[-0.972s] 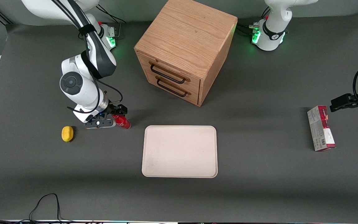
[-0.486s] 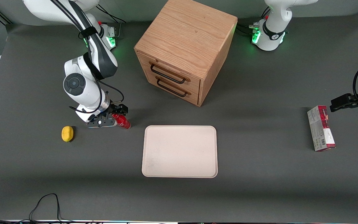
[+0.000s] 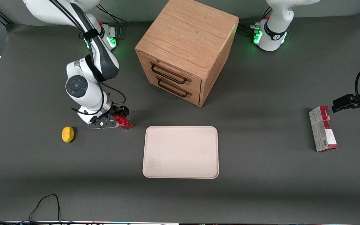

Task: Place coke bottle on tray
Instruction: 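Lower the right gripper over the bottle and close on it, then lift the bottle with the right gripper and carry it toward the tray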

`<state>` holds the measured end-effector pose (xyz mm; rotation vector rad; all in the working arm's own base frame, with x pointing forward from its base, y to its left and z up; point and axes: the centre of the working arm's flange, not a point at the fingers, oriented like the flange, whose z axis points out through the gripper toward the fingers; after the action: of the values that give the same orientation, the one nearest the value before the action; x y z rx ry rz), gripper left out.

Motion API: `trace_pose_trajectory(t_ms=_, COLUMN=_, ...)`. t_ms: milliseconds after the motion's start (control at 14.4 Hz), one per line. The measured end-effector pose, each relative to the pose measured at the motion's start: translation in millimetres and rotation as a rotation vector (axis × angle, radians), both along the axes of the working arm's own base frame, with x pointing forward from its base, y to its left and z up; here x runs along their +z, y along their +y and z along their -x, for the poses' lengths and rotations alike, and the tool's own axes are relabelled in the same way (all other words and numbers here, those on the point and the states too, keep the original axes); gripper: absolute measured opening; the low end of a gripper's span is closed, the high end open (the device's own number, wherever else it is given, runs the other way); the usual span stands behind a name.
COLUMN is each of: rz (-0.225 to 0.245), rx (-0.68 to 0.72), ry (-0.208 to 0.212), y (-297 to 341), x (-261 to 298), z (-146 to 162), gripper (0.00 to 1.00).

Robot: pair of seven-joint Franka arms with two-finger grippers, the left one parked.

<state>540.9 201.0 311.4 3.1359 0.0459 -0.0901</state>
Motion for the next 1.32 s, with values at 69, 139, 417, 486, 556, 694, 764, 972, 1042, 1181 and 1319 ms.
trace_pose_trajectory(t_ms=69, rz=0.000, rx=0.000, ry=-0.001, y=0, x=0, z=0, gripper=0.66)
trace_pose_trajectory(t_ms=139, rz=-0.001, rx=0.000, ry=-0.001, y=0, x=0, z=0, gripper=0.56)
trace_pose_trajectory(t_ms=417, rz=-0.001, rx=0.000, ry=-0.004, y=0, x=1, z=-1, gripper=0.33)
trace_pose_trajectory(t_ms=486, rz=-0.001, rx=0.000, ry=-0.004, y=0, x=1, z=-1, gripper=0.33)
trace_pose_trajectory(t_ms=556, rz=-0.001, rx=0.000, ry=-0.004, y=0, x=1, z=-1, gripper=0.33)
trace_pose_trajectory(t_ms=694, rz=-0.003, rx=0.000, ry=-0.008, y=1, x=3, z=-2, gripper=0.33)
trace_pose_trajectory(t_ms=764, rz=-0.005, rx=0.000, ry=-0.014, y=1, x=7, z=-5, gripper=0.33)
trace_pose_trajectory(t_ms=972, rz=0.001, rx=-0.001, ry=0.006, y=7, x=50, z=-22, gripper=0.33)
trace_pose_trajectory(t_ms=1042, rz=0.003, rx=0.000, ry=0.016, y=9, x=75, z=-28, gripper=0.33)
trace_pose_trajectory(t_ms=1181, rz=0.009, rx=0.001, ry=0.034, y=11, x=136, z=-36, gripper=0.33)
trace_pose_trajectory(t_ms=1319, rz=0.012, rx=0.000, ry=0.046, y=8, x=199, z=-35, gripper=0.33)
